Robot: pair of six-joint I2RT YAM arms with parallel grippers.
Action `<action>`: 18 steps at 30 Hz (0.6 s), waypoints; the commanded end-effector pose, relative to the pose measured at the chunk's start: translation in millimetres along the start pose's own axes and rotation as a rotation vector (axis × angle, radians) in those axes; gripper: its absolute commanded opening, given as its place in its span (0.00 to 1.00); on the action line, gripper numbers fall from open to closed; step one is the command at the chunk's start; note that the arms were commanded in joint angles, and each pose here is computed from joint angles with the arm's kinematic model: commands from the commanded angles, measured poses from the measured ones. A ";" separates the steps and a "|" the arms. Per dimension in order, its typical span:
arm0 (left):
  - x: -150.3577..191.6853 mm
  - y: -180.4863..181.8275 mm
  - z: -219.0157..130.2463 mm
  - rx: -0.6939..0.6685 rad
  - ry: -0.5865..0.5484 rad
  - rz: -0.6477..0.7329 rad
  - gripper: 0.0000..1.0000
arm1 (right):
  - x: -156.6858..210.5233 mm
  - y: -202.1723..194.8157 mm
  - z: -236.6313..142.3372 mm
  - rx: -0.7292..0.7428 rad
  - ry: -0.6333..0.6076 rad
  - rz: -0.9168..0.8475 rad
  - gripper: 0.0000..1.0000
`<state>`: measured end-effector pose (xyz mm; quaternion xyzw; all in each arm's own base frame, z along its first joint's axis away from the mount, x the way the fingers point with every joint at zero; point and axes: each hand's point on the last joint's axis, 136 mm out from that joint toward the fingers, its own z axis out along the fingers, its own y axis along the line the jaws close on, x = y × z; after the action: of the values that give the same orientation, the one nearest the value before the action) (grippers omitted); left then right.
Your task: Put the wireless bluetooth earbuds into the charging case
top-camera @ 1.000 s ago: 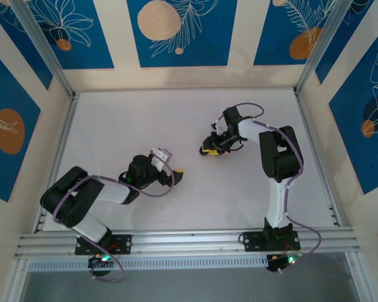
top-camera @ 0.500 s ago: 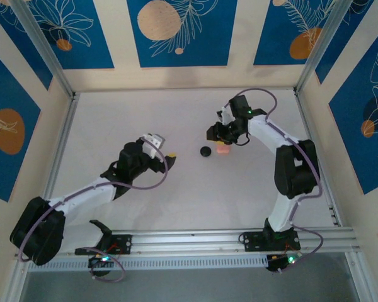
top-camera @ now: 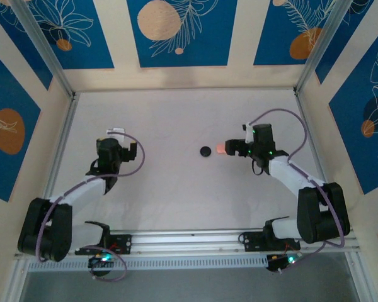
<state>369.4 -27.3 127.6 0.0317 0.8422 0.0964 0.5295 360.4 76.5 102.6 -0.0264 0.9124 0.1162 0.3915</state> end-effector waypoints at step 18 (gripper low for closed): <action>24.8 25.4 39.1 -0.044 -0.116 -0.118 1.00 | -18.0 -43.3 19.1 -0.064 -0.355 -0.059 0.99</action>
<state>389.1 8.6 85.9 -0.0177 0.8147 0.1037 0.5703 386.7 30.2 78.1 -0.0182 0.8458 0.1276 0.5177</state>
